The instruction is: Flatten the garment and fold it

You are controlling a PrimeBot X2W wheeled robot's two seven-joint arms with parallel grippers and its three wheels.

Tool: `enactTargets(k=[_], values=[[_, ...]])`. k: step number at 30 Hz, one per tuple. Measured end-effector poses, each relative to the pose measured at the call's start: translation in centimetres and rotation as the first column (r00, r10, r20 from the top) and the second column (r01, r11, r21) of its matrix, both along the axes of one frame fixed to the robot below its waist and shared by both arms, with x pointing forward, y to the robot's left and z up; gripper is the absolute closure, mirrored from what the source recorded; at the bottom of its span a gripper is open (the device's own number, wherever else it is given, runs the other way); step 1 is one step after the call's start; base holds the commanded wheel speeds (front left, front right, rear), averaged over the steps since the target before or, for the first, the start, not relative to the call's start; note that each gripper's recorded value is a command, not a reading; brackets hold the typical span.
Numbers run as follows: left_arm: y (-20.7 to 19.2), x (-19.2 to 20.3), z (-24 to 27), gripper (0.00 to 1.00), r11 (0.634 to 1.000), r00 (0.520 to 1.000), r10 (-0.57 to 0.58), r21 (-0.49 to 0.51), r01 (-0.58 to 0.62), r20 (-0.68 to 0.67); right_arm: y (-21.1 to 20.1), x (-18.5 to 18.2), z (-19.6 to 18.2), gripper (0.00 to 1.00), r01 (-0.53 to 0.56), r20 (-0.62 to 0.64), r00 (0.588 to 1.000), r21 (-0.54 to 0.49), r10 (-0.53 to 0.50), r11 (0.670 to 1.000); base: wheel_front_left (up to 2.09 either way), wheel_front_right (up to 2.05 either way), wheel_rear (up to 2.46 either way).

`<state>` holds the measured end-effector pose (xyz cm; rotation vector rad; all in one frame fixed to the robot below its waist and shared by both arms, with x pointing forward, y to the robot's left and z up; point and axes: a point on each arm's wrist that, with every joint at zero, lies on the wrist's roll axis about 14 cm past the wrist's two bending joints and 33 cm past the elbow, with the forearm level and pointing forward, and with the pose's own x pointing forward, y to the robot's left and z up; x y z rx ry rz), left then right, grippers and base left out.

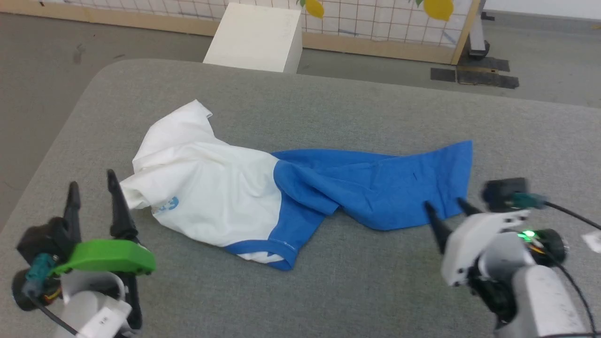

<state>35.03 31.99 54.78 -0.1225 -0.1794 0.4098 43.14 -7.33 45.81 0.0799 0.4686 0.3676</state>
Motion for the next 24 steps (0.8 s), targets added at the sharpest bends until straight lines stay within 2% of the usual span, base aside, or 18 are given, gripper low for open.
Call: enactTargets(k=[3, 5, 8, 12, 19, 20, 21, 22, 23, 24], values=[[-0.8, -0.4, -0.8, 0.0, 1.0, 1.0, 0.001, -0.018, -0.001, -0.003, 3.3, -0.8, -1.5, 0.0, -0.124, -0.075, 0.99, -0.061, 0.119, 0.99, 0.0, 0.0, 0.0], [-1.0, -0.7, -1.4, 0.0, 0.999, 1.0, 0.008, -0.032, -0.009, -0.012, 5.2, -1.7, -2.8, 0.0, -0.216, -0.133, 0.971, -0.134, 0.199, 0.967, 0.0, 0.0, 0.0], [-1.1, -1.1, -2.0, 0.0, 0.999, 0.999, 0.018, -0.033, -0.019, -0.029, 6.9, -1.9, -3.8, 0.0, -0.296, -0.175, 0.949, -0.202, 0.263, 0.934, 0.0, 0.0, 0.0], [-0.7, -1.4, -2.1, 0.0, 0.998, 0.999, 0.042, -0.036, -0.043, -0.03, 7.6, -1.6, -5.4, 0.0, -0.347, -0.23, 0.929, -0.267, 0.291, 0.899, 0.0, 0.0, 0.0], [0.3, -2.0, -2.2, 0.0, 0.996, 0.996, 0.088, -0.033, -0.089, -0.033, 8.1, -1.4, -8.3, 0.0, -0.395, -0.318, 0.899, -0.297, 0.3, 0.869, 0.0, 0.0, 0.0], [0.4, -2.1, -2.3, 0.0, 0.995, 0.995, 0.094, -0.035, -0.095, -0.036, 8.2, -1.3, -8.5, 0.49, -0.401, -0.326, 0.895, -0.295, 0.303, 0.867, 0.0, 0.0, 0.0], [0.5, -2.1, -2.5, 0.0, 0.995, 0.995, 0.095, -0.036, -0.096, -0.041, 8.4, -1.1, -8.6, 0.93, -0.403, -0.328, 0.894, -0.29, 0.306, 0.868, 0.0, 0.0, 0.0], [0.5, -2.2, -2.7, 0.0, 0.994, 0.994, 0.096, -0.039, -0.098, -0.046, 8.6, -0.9, -8.5, 1.0, -0.404, -0.326, 0.893, -0.281, 0.309, 0.871, 0.0, 0.0, 0.0], [0.5, -2.2, -2.8, 0.0, 0.994, 0.994, 0.098, -0.042, -0.1, -0.05, 8.7, -0.9, -8.5, 1.0, -0.404, -0.326, 0.893, -0.277, 0.31, 0.872, 0.0, 0.0, 0.0], [0.5, -2.2, -3.1, 0.0, 0.994, 0.994, 0.094, -0.048, -0.097, -0.056, 8.8, -0.5, -8.1, 1.0, -0.387, -0.307, 0.901, -0.252, 0.306, 0.887, 0.0, 0.0, 0.0]])
